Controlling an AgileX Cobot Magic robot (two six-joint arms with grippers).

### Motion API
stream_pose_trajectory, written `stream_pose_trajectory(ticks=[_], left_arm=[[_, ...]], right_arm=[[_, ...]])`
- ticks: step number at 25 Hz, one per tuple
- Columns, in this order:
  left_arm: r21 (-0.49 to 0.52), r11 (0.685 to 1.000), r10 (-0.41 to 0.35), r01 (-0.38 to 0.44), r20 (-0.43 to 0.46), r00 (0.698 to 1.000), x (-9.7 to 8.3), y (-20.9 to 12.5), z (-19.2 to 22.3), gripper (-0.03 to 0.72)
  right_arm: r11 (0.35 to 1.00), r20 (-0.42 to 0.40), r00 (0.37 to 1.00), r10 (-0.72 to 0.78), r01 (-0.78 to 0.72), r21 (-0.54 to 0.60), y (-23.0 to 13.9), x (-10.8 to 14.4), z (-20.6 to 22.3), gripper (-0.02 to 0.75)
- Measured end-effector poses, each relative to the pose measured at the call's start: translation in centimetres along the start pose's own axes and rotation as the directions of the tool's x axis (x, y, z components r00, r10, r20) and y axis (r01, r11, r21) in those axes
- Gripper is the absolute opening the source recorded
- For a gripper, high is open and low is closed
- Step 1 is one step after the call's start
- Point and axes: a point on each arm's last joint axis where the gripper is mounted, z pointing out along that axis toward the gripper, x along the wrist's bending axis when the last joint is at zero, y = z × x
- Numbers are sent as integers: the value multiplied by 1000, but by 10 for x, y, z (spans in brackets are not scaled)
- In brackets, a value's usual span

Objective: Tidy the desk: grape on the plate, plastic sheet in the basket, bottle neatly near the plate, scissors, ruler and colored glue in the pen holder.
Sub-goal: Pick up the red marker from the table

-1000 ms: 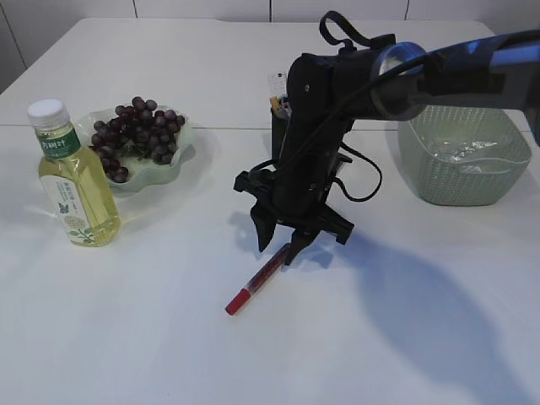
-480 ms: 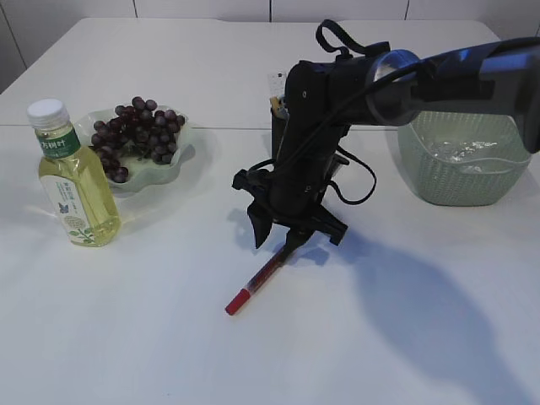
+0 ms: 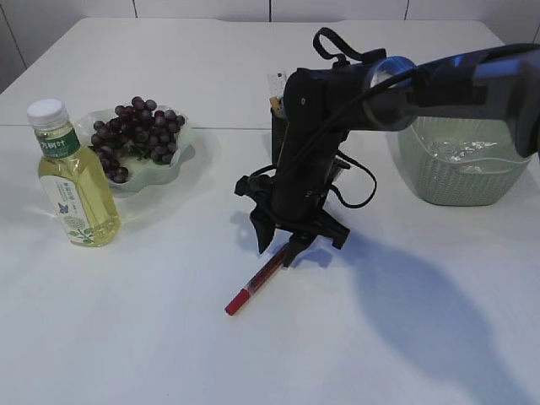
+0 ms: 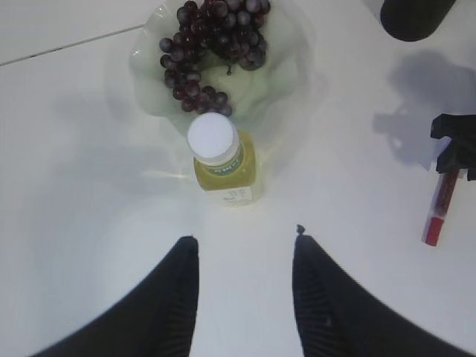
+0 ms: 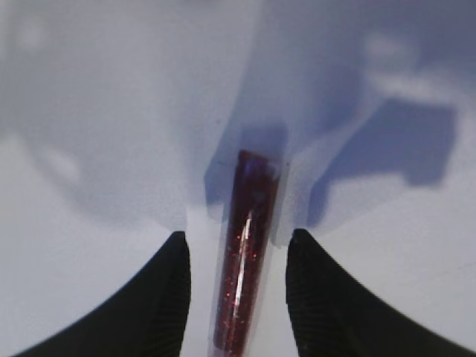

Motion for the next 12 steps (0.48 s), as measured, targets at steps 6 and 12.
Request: stream_pose_trajectory(ticks=[6, 12], left_arm=[[0, 1000, 0, 0, 0, 1000, 0, 0, 0, 307], [0, 1000, 0, 0, 0, 1000, 0, 0, 0, 307]], right_arm=[[1000, 5, 1000, 4, -4, -8, 1, -1, 0, 330], [1000, 9, 1000, 12, -12, -14, 2, -1, 0, 330]])
